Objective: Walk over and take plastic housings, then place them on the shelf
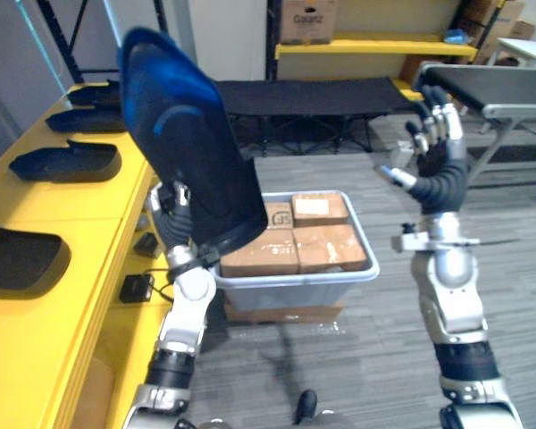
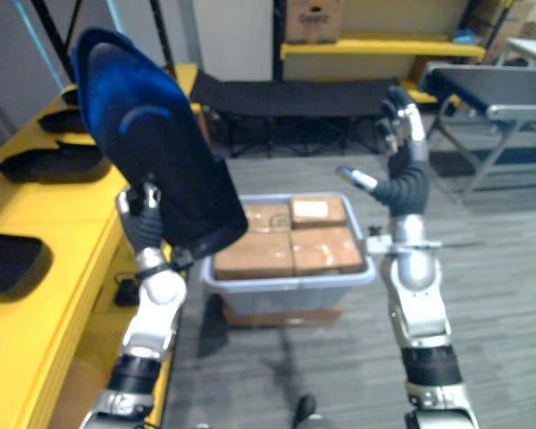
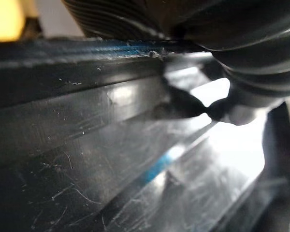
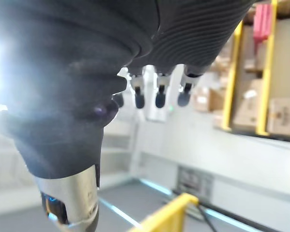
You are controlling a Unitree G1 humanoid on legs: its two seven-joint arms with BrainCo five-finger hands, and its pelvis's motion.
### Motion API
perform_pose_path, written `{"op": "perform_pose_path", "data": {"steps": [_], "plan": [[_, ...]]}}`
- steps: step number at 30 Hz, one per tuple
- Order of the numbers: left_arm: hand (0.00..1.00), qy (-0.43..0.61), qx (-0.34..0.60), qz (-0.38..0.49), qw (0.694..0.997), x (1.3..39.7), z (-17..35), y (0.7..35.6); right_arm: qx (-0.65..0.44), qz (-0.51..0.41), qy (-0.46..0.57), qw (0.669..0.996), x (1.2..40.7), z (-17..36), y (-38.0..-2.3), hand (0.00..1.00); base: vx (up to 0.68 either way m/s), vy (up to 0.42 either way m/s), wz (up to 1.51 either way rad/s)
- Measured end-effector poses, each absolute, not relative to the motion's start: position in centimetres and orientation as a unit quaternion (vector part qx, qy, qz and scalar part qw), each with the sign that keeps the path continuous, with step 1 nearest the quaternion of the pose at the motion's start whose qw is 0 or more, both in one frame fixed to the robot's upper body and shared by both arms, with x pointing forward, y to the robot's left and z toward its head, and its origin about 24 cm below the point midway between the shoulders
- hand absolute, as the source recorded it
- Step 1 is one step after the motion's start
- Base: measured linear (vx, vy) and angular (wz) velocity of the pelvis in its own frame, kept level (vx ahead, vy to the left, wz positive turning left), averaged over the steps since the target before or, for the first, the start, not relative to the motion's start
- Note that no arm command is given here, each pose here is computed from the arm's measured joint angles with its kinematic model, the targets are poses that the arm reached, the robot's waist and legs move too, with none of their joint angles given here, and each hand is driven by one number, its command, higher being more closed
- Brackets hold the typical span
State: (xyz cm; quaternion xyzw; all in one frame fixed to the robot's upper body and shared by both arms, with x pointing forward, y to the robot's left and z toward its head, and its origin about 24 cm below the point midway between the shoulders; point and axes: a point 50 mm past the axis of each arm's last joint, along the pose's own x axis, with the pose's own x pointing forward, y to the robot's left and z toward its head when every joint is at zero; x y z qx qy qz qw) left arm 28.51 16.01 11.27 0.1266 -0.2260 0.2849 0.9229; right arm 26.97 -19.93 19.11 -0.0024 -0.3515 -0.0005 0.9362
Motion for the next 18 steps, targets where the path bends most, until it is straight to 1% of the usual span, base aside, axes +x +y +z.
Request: {"op": "perform_pose_path", "data": {"steps": [2, 4, 7, 10, 13, 18], "plan": [[1.0, -0.227, 0.134, 0.294, 0.919, 28.3, 11.1, 16.1, 0.017, -0.012, -0.333, 0.943, 26.1, 17.9, -21.1, 0.0, 0.08, 0.052, -0.11], [1.0, -0.231, 0.129, 0.31, 0.913, 27.7, 11.2, 16.7, 0.053, -0.043, -0.29, 0.954, 24.5, 15.3, -22.9, 0.0, 0.09, 0.06, -0.07], [1.0, -0.251, 0.101, 0.317, 0.909, 26.3, 11.4, 17.4, 0.104, -0.087, -0.245, 0.96, 22.7, 12.4, -24.0, 0.0, 0.07, 0.076, -0.22], [1.0, -0.274, 0.055, 0.3, 0.912, 24.4, 11.8, 17.6, 0.128, -0.124, -0.199, 0.964, 21.2, 9.6, -24.3, 0.0, 0.02, 0.091, -0.11], [1.0, -0.279, 0.038, 0.286, 0.916, 22.7, 11.5, 17.9, 0.139, -0.164, -0.148, 0.965, 19.4, 7.0, -24.6, 0.0, -0.01, 0.062, -0.09], [1.0, -0.257, 0.018, 0.279, 0.925, 21.2, 10.4, 18.5, 0.148, -0.21, -0.121, 0.959, 17.7, 5.3, -25.0, 0.0, -0.02, 0.051, 0.0]]}}
